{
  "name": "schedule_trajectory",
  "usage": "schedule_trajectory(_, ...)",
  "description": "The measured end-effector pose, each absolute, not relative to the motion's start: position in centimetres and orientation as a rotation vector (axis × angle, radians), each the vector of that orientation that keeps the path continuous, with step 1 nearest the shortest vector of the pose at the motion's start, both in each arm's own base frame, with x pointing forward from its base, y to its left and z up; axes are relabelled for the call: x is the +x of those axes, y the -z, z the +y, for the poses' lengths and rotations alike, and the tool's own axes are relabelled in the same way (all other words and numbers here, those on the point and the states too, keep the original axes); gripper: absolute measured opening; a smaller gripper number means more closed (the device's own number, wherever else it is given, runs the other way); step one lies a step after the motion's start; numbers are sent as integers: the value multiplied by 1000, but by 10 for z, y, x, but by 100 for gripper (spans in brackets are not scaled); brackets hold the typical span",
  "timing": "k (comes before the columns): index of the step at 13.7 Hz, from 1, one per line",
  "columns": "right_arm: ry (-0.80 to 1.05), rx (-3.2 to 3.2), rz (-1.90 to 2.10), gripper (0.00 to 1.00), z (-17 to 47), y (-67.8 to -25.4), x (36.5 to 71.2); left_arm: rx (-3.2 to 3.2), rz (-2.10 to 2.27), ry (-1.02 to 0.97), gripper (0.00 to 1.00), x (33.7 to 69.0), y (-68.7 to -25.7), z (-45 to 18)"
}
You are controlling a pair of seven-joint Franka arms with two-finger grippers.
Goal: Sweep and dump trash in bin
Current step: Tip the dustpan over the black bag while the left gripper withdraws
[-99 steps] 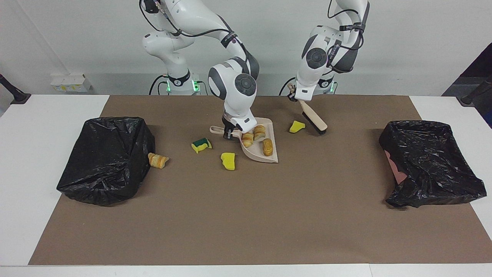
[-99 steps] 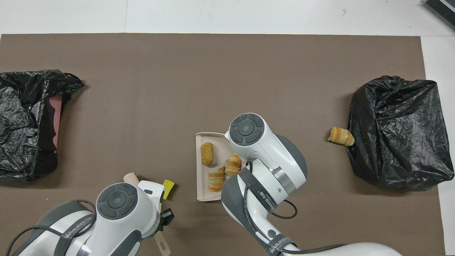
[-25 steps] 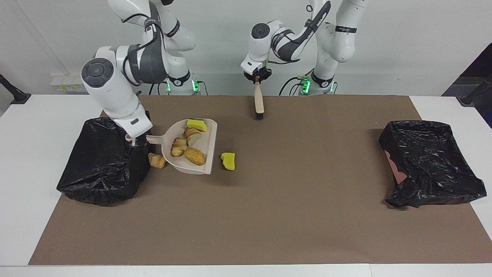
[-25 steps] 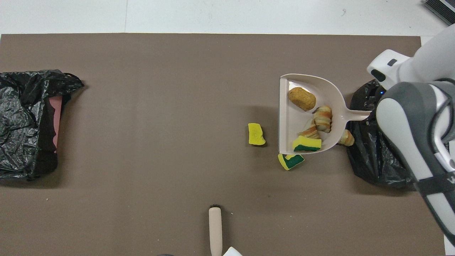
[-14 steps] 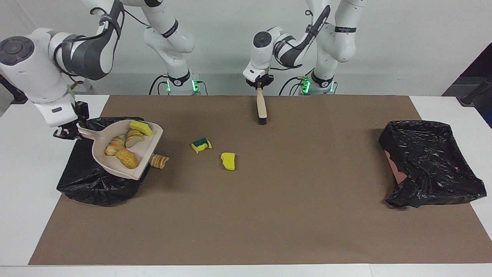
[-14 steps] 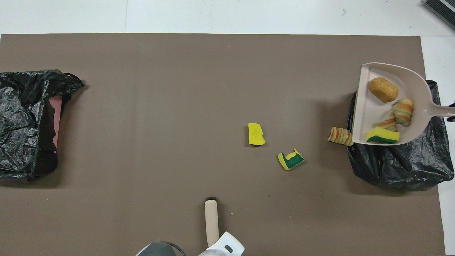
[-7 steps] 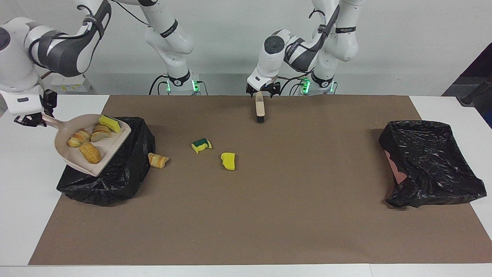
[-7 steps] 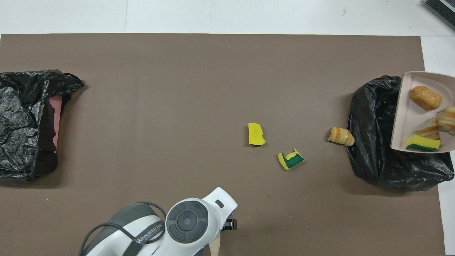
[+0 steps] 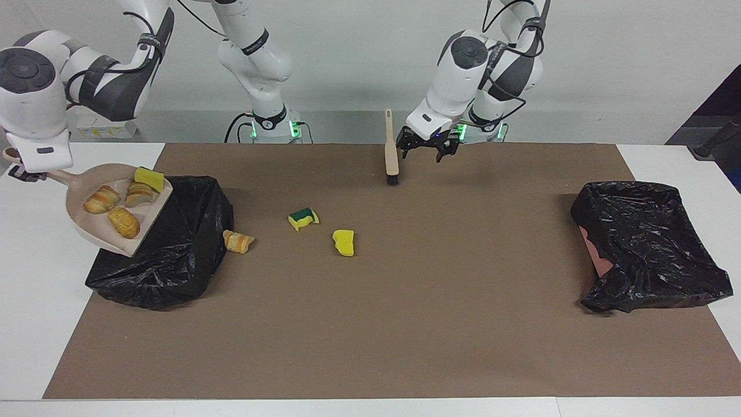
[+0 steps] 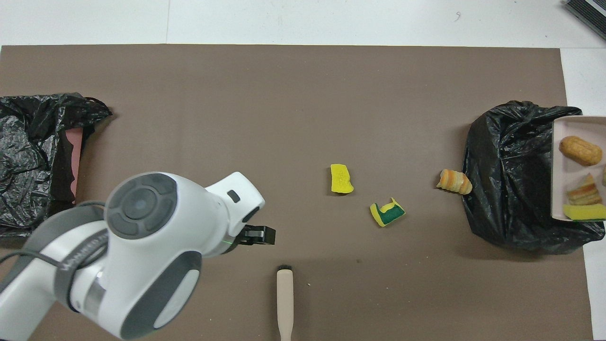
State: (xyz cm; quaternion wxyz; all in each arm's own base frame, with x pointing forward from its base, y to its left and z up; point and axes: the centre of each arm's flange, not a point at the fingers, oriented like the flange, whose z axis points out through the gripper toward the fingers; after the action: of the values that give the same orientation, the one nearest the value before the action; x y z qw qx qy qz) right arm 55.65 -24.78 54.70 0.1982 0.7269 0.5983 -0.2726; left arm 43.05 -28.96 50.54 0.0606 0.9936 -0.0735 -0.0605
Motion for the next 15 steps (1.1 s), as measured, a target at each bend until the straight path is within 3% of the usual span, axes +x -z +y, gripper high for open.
schedule_trajectory(7, 926, 1796, 1617, 32, -224, -561, 560, 3031, -291, 53, 100, 498, -590, -169)
schedule_trajectory(11, 958, 1738, 1596, 32, -220, -566, 562, 3026, -328, 52, 100, 511, -639, -89)
schedule_trajectory(15, 936, 1723, 1578, 32, -213, -583, 558, 3076, -338, 15, 100, 527, -653, -66)
